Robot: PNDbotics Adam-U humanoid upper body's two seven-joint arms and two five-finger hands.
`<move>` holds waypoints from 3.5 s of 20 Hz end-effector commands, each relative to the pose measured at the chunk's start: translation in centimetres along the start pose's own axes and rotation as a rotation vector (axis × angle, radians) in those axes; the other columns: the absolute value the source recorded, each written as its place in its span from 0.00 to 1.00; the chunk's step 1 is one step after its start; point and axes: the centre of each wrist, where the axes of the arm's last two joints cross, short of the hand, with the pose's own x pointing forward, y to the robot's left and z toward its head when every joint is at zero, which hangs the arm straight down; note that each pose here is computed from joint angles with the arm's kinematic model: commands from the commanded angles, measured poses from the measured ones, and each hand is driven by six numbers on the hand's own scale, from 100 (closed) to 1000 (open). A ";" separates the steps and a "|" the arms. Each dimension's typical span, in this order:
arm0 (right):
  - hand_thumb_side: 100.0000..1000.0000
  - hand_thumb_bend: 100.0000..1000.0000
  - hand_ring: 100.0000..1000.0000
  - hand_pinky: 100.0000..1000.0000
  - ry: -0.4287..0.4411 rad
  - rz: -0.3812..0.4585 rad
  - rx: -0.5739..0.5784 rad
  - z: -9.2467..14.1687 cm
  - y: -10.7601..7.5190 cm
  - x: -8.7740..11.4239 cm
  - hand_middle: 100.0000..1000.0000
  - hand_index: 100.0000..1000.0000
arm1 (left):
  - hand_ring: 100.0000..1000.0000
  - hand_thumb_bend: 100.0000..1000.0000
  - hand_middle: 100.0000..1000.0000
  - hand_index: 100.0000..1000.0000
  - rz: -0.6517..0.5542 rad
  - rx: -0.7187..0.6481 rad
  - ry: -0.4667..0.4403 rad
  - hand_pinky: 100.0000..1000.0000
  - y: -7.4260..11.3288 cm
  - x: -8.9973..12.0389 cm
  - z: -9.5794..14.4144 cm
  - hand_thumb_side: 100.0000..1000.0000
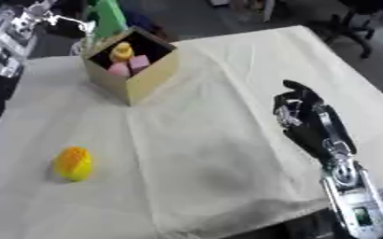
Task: Pick up objects on the table and place them in the box.
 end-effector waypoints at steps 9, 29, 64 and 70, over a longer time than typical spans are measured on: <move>0.49 0.00 0.56 0.54 -0.023 0.010 -0.001 -0.5 -0.3 0.6 0.62 0.88 | 0.70 0.33 0.70 0.85 -0.025 0.134 0.158 0.71 -2.0 -0.8 -0.4 0.48; 0.49 0.00 0.56 0.54 -0.010 0.038 -0.034 -0.1 -1.2 0.4 0.62 0.88 | 0.75 0.42 0.75 0.87 -0.175 -0.355 -0.403 0.78 9.6 -4.0 9.8 0.47; 0.49 0.00 0.56 0.54 -0.012 0.036 -0.027 -0.3 -1.1 0.5 0.62 0.88 | 0.68 0.46 0.70 0.81 -0.309 -0.931 -0.482 0.71 -1.9 -3.2 13.3 0.32; 0.49 0.00 0.56 0.54 -0.010 0.037 -0.029 -0.3 -1.1 0.4 0.62 0.88 | 0.51 0.27 0.51 0.66 -0.324 -0.882 -0.482 0.56 -2.0 -3.0 13.3 0.03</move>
